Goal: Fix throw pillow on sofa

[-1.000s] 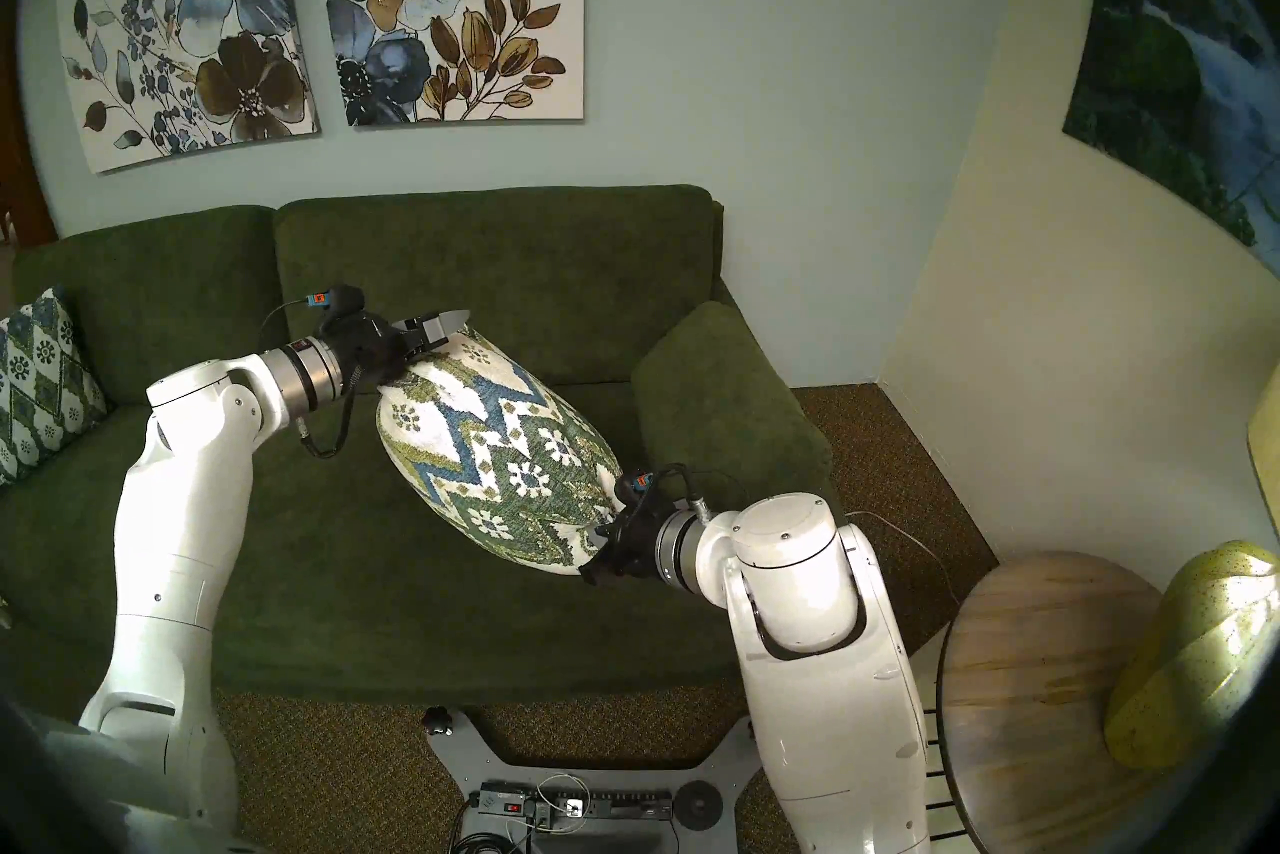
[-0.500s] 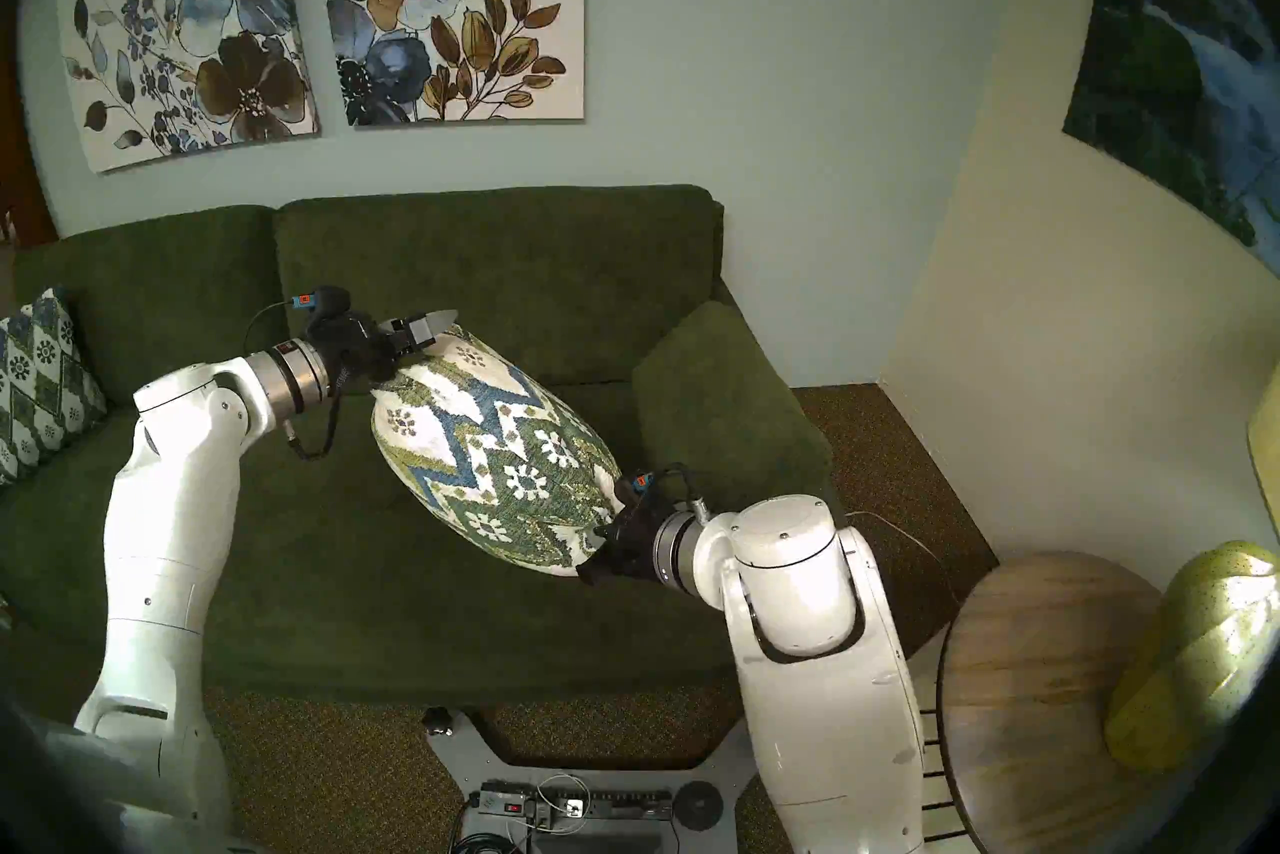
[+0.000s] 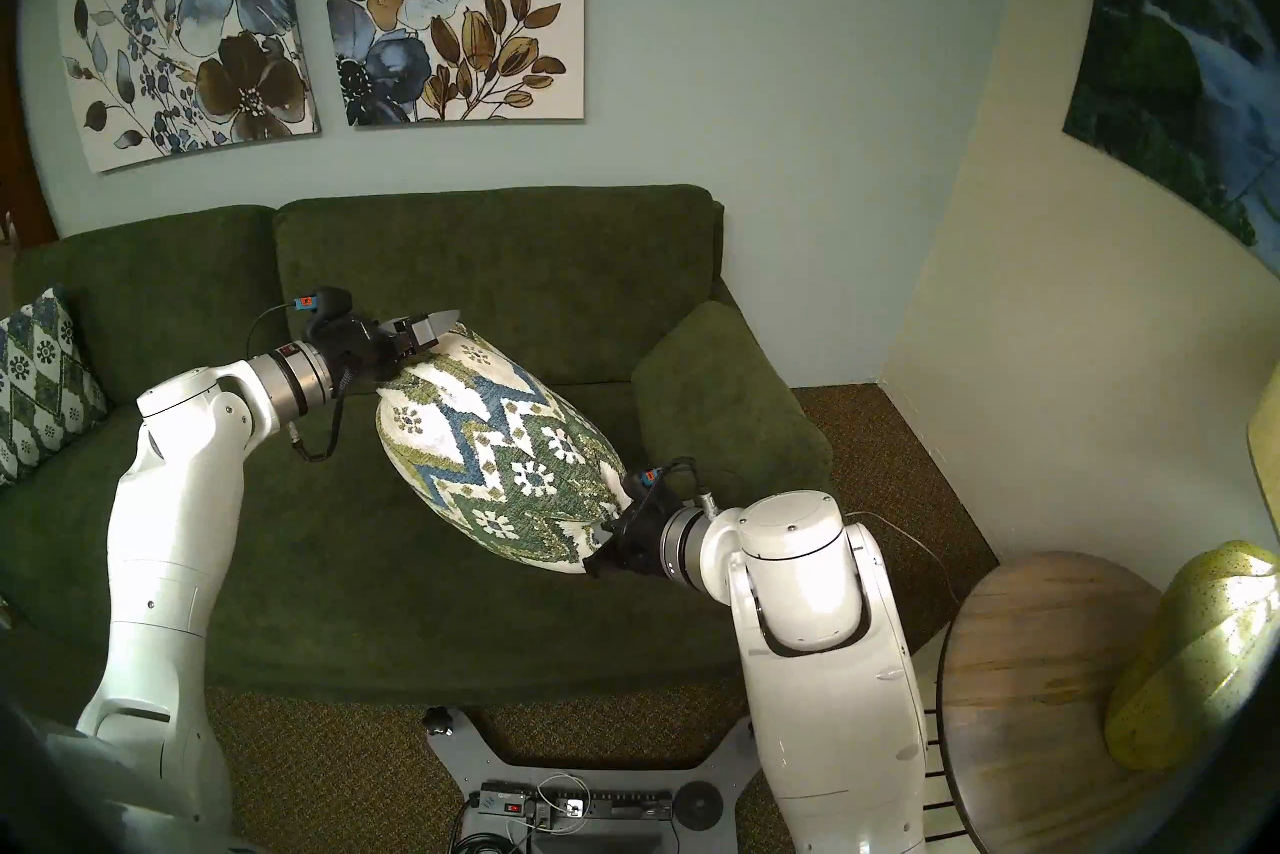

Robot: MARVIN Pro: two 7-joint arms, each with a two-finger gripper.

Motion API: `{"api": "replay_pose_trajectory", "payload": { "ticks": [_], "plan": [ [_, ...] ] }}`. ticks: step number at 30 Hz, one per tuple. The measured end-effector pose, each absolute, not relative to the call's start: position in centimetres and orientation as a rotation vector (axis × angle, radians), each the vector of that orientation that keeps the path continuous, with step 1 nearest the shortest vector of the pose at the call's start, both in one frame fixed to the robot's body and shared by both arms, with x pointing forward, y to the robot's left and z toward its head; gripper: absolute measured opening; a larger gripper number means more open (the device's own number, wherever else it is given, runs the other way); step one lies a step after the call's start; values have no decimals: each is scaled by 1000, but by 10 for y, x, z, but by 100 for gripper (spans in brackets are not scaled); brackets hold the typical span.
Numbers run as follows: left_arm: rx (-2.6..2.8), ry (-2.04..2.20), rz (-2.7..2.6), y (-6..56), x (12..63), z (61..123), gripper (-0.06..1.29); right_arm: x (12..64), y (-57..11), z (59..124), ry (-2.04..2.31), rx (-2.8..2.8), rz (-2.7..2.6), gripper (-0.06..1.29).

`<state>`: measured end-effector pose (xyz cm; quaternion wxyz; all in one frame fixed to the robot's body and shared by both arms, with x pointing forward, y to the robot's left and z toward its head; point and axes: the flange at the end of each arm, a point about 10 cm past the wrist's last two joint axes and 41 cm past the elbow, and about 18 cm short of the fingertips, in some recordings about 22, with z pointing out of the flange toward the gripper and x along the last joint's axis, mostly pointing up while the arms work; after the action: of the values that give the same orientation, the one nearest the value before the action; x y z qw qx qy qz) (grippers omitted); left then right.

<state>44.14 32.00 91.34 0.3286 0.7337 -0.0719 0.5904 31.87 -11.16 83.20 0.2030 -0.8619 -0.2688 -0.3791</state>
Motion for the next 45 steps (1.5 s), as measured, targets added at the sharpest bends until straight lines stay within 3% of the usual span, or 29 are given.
{"api": "replay_pose_trajectory", "payload": {
  "ticks": [30,45],
  "plan": [
    [1798,-154,1653,325,432,921,123,351,-144,836,-348,-2484,-1108,4],
    [1769,-337,1754,380,384,941,123,353,-149,836,-299,-2490,-1122,3]
  ]
}}
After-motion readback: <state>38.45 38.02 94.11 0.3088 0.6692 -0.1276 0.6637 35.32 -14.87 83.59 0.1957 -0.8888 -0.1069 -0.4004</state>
